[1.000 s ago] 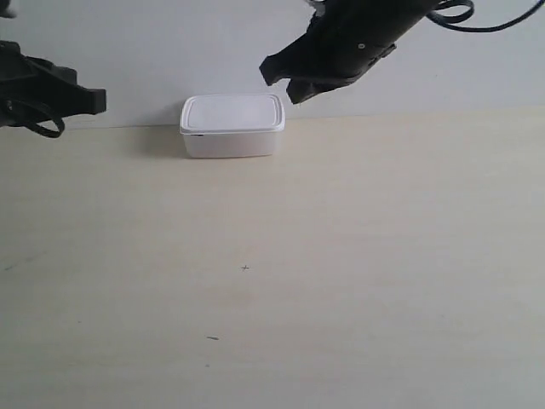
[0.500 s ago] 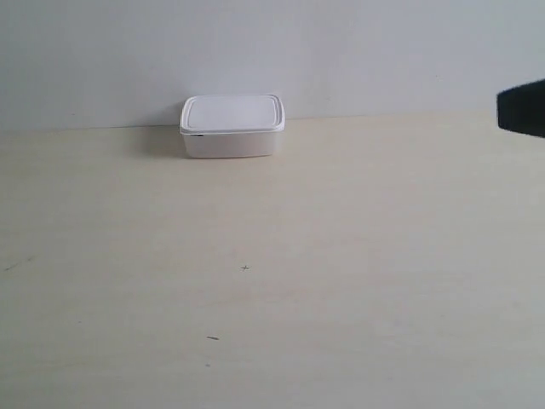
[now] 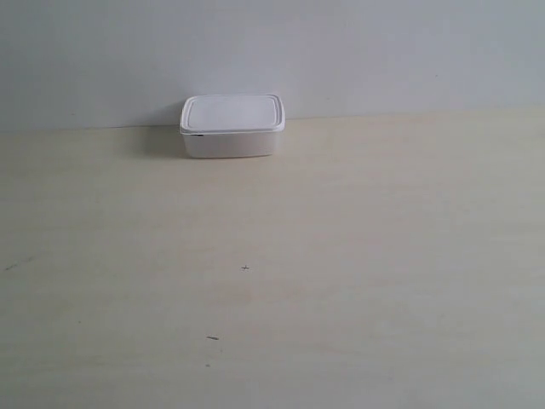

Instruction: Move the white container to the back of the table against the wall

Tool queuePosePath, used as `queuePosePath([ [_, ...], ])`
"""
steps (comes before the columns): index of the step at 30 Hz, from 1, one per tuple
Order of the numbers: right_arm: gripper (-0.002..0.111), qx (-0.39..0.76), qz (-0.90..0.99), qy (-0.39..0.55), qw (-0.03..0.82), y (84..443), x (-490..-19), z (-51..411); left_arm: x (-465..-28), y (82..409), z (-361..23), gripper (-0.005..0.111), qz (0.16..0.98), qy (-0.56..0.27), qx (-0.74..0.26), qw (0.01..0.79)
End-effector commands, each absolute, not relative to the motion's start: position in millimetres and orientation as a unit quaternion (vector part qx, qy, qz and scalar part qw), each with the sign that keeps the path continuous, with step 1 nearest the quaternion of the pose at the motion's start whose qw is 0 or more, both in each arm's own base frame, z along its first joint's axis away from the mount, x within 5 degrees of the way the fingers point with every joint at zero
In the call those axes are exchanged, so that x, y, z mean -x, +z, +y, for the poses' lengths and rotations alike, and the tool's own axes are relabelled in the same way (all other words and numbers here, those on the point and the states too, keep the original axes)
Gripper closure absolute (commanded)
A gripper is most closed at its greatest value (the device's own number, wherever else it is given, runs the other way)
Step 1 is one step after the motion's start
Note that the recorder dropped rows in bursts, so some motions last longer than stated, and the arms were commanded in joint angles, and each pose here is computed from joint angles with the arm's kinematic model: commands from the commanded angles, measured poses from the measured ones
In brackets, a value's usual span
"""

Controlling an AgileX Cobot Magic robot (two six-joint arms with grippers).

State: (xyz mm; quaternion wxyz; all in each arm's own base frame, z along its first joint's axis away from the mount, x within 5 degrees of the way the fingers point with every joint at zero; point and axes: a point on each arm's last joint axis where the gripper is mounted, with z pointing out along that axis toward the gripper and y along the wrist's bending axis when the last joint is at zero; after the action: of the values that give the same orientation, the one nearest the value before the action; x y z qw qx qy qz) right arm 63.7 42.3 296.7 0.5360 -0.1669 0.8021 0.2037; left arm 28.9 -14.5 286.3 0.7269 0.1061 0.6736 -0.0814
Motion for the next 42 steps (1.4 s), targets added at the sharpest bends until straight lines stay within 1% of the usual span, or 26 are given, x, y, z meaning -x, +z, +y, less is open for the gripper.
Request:
queuePosePath([
  [1, 0.108, 0.143, 0.763, 0.203, 0.596, 298, -71, 41, -31, 284, -13, 0.107, 0.667, -0.079, -0.097, 0.735],
  [4, 0.108, 0.140, 0.757, 0.203, 0.606, 299, -72, 41, -31, 282, -14, 0.107, 0.672, -0.082, -0.099, 0.729],
  [23, 0.108, 0.131, 0.759, 0.219, 0.599, 299, -71, 42, -31, 281, -14, 0.107, 0.674, -0.080, -0.101, 0.728],
  [25, 0.108, 0.126, 0.759, 0.225, 0.598, 299, -71, 42, -32, 275, -15, 0.107, 0.689, -0.080, -0.108, 0.712],
  [27, 0.108, 0.142, 0.757, 0.199, 0.606, 297, -71, 40, -34, 264, -16, 0.107, 0.714, -0.076, -0.121, 0.685],
  [30, 0.108, 0.173, 0.761, 0.148, 0.608, 288, -74, 37, -38, 243, -16, 0.107, 0.742, -0.061, -0.134, 0.654],
  [32, 0.108, 0.181, 0.768, 0.137, 0.599, 278, -75, 37, -43, 236, -15, 0.107, 0.735, -0.055, -0.126, 0.664],
  [37, 0.108, 0.194, 0.783, 0.118, 0.579, 246, -70, 34, -53, 222, -10, 0.107, 0.678, -0.031, -0.092, 0.728],
  [39, 0.108, 0.205, 0.777, 0.101, 0.586, 234, -65, 30, -55, 216, -9, 0.107, 0.673, -0.027, -0.087, 0.734],
  [42, 0.108, 0.205, 0.758, 0.098, 0.612, 223, -55, 25, -55, 212, -9, 0.107, 0.676, -0.027, -0.087, 0.731],
])
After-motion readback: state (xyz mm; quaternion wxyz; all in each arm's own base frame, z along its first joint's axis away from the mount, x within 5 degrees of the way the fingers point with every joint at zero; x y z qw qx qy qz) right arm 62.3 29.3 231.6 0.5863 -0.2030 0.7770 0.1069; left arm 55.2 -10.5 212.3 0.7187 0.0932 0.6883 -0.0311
